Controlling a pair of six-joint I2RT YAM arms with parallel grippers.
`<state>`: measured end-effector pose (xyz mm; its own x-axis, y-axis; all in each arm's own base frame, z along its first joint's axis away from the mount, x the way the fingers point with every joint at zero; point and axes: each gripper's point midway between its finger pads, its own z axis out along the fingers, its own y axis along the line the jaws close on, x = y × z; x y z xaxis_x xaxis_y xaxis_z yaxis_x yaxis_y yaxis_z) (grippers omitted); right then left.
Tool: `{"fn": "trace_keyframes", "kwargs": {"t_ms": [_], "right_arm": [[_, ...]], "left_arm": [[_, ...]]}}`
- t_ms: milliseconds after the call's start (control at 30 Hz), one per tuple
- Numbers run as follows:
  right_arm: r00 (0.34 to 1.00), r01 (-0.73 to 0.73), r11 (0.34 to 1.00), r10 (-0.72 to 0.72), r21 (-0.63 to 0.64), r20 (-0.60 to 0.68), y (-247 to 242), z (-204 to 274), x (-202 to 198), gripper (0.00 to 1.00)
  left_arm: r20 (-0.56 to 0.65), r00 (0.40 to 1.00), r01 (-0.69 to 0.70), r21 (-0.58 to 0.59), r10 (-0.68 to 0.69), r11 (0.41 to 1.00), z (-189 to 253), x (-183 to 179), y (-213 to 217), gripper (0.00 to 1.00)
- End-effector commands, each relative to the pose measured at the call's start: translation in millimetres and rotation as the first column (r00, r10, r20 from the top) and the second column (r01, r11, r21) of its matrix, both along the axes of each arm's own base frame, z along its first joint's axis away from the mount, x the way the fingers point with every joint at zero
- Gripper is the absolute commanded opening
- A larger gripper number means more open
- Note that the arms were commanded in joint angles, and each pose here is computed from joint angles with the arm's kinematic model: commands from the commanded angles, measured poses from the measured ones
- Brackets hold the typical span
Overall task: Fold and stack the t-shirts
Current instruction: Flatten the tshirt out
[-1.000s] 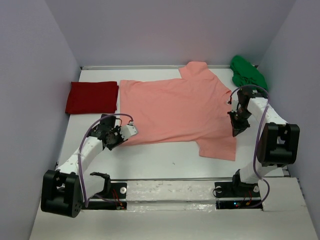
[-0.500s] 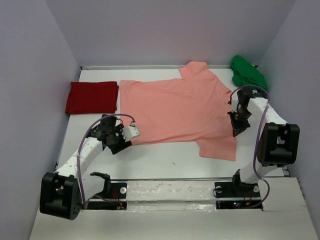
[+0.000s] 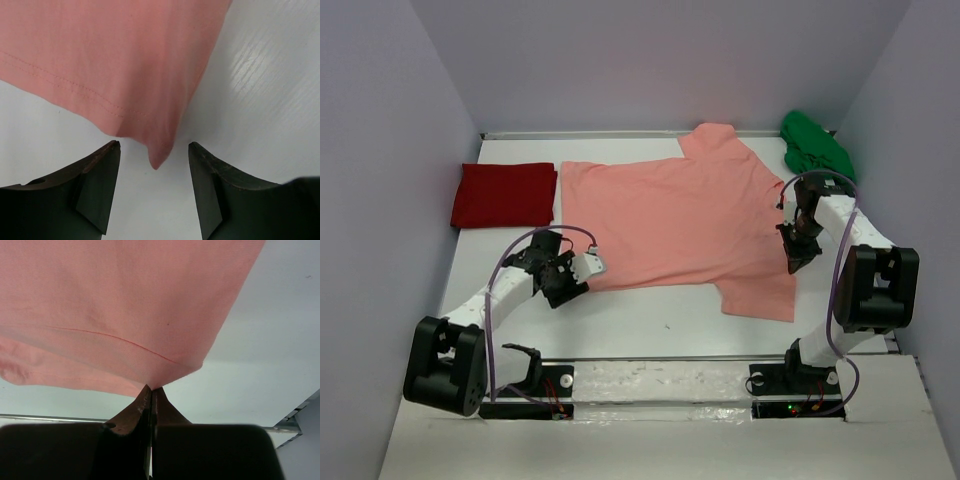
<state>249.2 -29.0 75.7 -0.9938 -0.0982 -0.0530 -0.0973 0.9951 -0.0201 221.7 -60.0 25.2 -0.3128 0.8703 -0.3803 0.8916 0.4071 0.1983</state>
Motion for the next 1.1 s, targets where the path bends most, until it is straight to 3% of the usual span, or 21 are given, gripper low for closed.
{"fn": "trace_keyframes", "kwargs": {"t_ms": [0,133,333,533,567,667,1067], "right_arm": [[1.0,-0.002,1.0,0.002,-0.031,-0.005,-7,4,-1,0.0],[1.0,-0.004,0.999,0.004,-0.033,-0.005,-7,4,-1,0.0],[1.0,-0.004,0.999,0.004,-0.035,-0.012,-8,3,-4,0.0],[1.0,-0.008,0.999,0.008,-0.038,-0.003,-8,8,-7,0.0],[1.0,-0.01,0.999,0.01,-0.039,-0.003,-8,8,-7,0.0],[1.0,-0.011,0.999,0.011,-0.044,-0.002,-9,11,-10,0.0],[1.0,-0.01,0.998,0.011,-0.068,0.019,-13,19,-9,0.0]], "left_arm": [[-0.014,1.0,0.002,-0.022,-0.002,1.0,-5,1,-7,0.66],[-0.038,0.999,0.002,-0.019,-0.003,1.0,-13,-1,-9,0.57],[-0.046,0.999,0.009,-0.022,-0.01,1.0,-16,-2,-12,0.53],[-0.031,0.999,0.012,-0.009,-0.012,1.0,0,1,-10,0.22],[-0.027,1.0,0.012,-0.007,-0.012,1.0,2,2,-10,0.13],[-0.001,1.0,0.016,-0.004,-0.016,1.0,17,8,-10,0.01],[0.044,0.999,0.02,0.001,-0.02,1.0,43,17,-10,0.0]]}}
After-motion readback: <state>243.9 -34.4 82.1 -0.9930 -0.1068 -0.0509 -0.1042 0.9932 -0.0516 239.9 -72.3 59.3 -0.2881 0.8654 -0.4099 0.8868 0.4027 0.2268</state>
